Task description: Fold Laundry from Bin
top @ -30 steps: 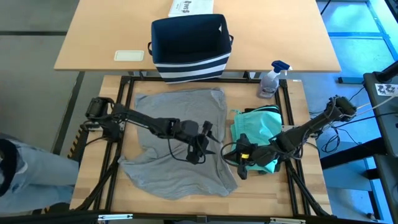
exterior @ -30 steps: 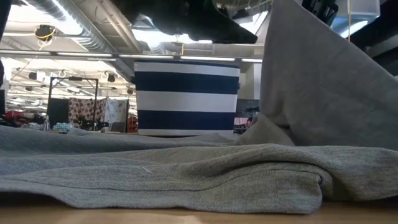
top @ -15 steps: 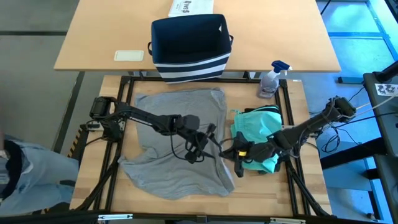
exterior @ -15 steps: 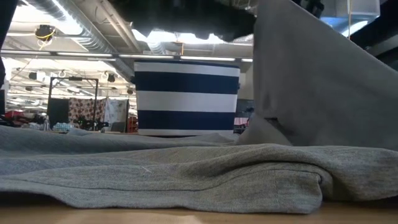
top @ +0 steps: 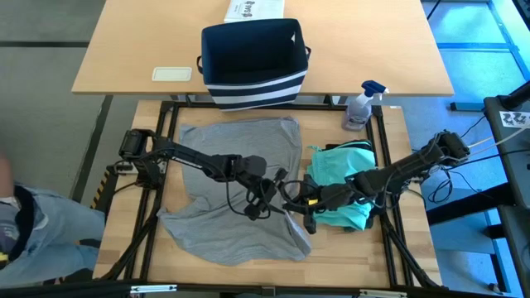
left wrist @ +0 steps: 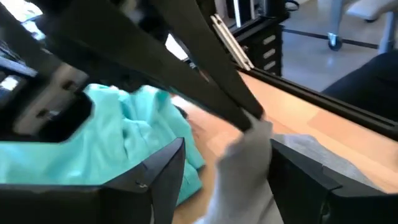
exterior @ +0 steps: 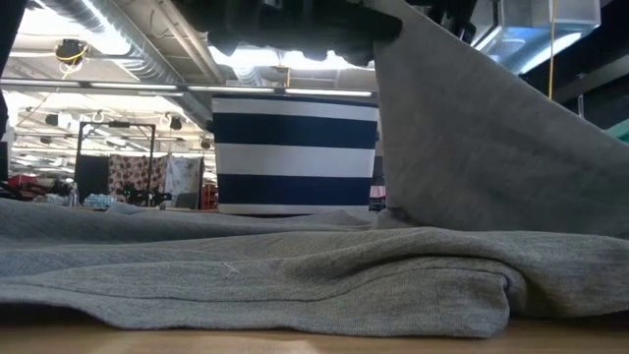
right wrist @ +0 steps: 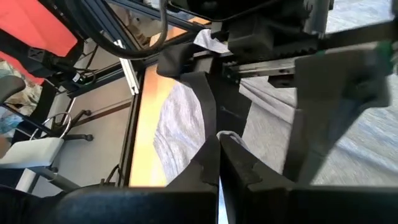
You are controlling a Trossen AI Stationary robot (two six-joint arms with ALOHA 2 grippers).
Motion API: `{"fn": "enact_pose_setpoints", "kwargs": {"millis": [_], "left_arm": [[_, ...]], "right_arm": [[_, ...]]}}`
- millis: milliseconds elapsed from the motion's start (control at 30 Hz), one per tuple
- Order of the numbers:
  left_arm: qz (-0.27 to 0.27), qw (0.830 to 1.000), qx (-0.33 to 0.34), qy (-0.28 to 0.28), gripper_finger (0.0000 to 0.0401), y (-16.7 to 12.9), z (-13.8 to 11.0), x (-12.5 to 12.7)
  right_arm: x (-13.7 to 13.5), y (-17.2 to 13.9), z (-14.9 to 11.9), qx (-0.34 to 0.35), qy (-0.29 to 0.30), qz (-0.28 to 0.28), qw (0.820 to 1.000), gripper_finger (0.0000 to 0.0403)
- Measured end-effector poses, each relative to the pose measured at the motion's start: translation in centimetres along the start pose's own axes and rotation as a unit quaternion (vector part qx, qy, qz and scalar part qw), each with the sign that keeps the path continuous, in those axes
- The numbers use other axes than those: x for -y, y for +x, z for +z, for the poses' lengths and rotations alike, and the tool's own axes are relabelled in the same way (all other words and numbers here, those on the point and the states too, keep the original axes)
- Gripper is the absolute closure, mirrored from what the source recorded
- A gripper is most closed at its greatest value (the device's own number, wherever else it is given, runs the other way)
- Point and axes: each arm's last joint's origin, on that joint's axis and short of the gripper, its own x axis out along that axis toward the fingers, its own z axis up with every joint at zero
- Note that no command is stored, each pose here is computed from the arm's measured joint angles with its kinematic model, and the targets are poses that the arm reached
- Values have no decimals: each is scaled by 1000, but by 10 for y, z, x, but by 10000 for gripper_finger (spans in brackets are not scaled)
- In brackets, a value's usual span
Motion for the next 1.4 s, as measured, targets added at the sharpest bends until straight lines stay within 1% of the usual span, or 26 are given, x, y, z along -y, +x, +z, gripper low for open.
{"fn": "enact_pose_setpoints", "kwargs": {"millis": [167,233,367,467,600,667,767,833,967,1067,1100,1167,1267,1400], "left_arm": [[-32,999,-9,-10,224,0,-3,4],[-36,999,-18,-14,239,0,-5,4],[-37,999,-14,-9,273,0,-4,5],[-38,999,-14,-2,306,1,-4,6],[-40,999,-11,31,373,1,-3,8],[-44,998,-9,42,392,3,-1,11],[-50,998,-8,48,397,4,1,16],[-52,997,-13,48,398,5,1,19],[-50,997,-28,48,399,3,5,25],[-52,997,-40,50,399,1,12,33],[-54,996,-54,48,399,-2,14,38],[-54,995,-70,50,399,-3,17,45],[-58,992,-100,53,400,-8,23,60],[-60,989,-128,47,400,-11,30,80]], "right_arm": [[-2,0,1,5,-8,9,1000,403],[-2,0,1,4,-8,13,1000,403],[-2,0,1,4,-11,13,1000,403],[-2,0,1,4,-17,13,1000,403],[-2,0,1,4,-26,12,1000,403],[-2,0,2,9,-38,10,999,402],[-3,0,3,18,-66,13,998,393],[-3,0,3,21,-82,6,996,380],[-2,-2,5,30,-120,-5,992,339],[-2,-4,6,30,-137,-13,990,304],[-1,-6,6,29,-144,-19,989,293],[1,-8,5,22,-156,-34,987,274],[5,-10,0,-10,-199,-55,978,253],[13,-5,-10,-62,-219,-78,971,247]]}}
